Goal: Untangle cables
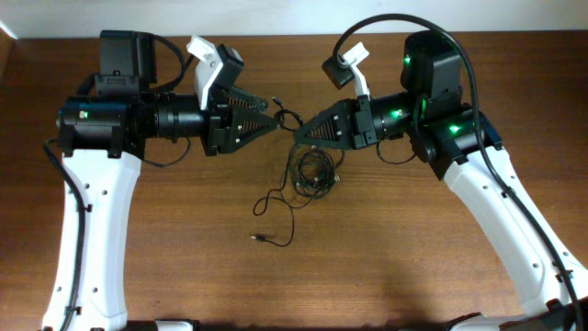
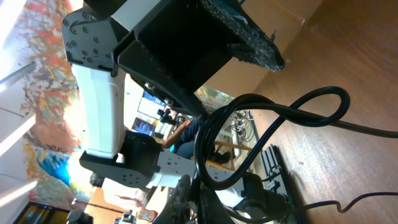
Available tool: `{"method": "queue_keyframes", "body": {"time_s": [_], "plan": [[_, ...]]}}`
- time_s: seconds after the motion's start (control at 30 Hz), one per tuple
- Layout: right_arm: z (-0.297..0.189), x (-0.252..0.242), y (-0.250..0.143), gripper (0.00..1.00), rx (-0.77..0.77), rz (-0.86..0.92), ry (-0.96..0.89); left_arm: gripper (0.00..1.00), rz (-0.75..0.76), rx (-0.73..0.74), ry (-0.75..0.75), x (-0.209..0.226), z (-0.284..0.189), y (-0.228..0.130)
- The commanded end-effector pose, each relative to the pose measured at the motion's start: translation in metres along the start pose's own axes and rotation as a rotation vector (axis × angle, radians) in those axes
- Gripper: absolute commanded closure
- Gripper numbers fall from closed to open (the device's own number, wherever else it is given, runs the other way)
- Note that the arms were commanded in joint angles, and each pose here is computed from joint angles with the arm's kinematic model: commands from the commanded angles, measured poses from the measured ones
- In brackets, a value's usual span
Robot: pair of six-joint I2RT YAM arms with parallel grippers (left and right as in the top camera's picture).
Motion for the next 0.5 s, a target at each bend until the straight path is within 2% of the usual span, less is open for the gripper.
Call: {"method": "queue_keyframes", "body": {"time_s": [0.0, 0.1, 0.47], "plan": [[0.005, 0.011, 0.0, 0.96, 0.027, -0.033, 0.04, 0.56, 0.023, 0.006, -0.025, -0.005, 0.004, 0.001], [0.011, 0.013, -0.002, 0.96, 0.042, -0.033, 0.051, 0.56, 0.037, 0.042, 0.008, -0.007, 0.013, -0.001], [0.012, 0.013, -0.002, 0.96, 0.045, -0.034, 0.053, 0.68, 0.059, 0.048, 0.025, -0.007, 0.017, 0.0]]}}
Point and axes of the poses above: each gripper's point midway between its finger pads, its own z axis out along the fingers, its own x axis along the line the jaws close on, y = z × x, the point moved 9 cm from there along -z, back along the fingers, and after that the axes turned 10 degrees about -z, right-handed, at the moved point
